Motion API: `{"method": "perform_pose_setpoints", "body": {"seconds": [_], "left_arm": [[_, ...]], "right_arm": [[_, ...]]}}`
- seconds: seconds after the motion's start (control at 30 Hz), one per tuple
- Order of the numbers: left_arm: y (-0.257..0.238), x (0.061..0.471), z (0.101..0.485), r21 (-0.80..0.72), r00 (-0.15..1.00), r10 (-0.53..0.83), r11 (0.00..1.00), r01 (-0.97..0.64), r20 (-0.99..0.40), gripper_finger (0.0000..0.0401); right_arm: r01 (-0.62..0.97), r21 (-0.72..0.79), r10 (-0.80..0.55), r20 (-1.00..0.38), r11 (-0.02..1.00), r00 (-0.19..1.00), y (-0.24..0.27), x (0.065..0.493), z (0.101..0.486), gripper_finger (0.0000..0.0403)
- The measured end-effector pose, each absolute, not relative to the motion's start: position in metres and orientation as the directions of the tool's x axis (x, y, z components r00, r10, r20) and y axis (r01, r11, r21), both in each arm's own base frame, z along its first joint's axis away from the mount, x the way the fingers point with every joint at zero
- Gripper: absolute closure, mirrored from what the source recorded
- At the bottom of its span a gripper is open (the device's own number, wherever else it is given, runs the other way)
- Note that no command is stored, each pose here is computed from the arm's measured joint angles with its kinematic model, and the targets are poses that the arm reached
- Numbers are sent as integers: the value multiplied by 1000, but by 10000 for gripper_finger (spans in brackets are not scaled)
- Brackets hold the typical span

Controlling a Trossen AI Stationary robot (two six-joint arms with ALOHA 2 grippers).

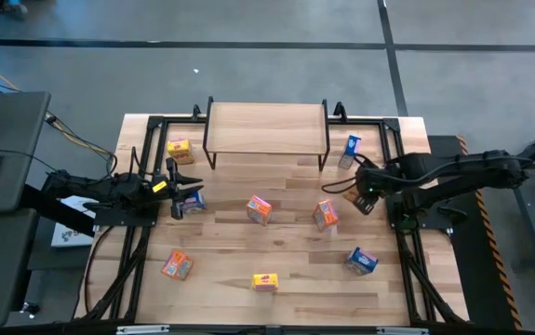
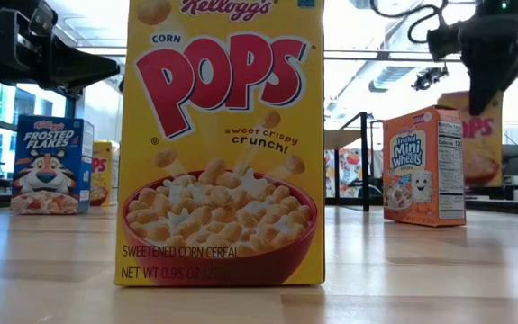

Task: Stack cereal on shelf
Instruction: Put the middle right yellow cereal box on the shelf

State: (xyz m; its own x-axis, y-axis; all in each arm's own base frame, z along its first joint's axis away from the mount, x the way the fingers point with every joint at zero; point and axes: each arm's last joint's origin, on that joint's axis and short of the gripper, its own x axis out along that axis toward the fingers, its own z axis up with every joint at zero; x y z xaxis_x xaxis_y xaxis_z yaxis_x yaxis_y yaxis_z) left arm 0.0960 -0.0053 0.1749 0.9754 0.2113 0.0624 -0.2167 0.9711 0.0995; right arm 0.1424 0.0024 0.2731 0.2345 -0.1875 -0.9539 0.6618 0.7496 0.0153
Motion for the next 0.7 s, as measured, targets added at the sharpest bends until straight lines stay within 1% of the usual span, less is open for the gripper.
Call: {"method": "perform_pose_setpoints", "body": {"seconds": [0.13,0.23,0.5,0.7], "left_arm": [[-5,96,175,100,975,211,971,-217,62,329],[-5,96,175,100,976,211,971,-216,62,329],[-5,96,175,100,975,211,971,-217,62,329],[-5,96,175,99,975,211,971,-217,62,329]], "right_arm": [[681,22,-196,-951,732,241,-1,143,295,269],[675,-3,-220,-946,738,237,-6,147,313,269],[601,-60,-265,-929,797,259,-22,168,355,269],[496,-117,-282,-920,861,273,-38,192,378,269]]}}
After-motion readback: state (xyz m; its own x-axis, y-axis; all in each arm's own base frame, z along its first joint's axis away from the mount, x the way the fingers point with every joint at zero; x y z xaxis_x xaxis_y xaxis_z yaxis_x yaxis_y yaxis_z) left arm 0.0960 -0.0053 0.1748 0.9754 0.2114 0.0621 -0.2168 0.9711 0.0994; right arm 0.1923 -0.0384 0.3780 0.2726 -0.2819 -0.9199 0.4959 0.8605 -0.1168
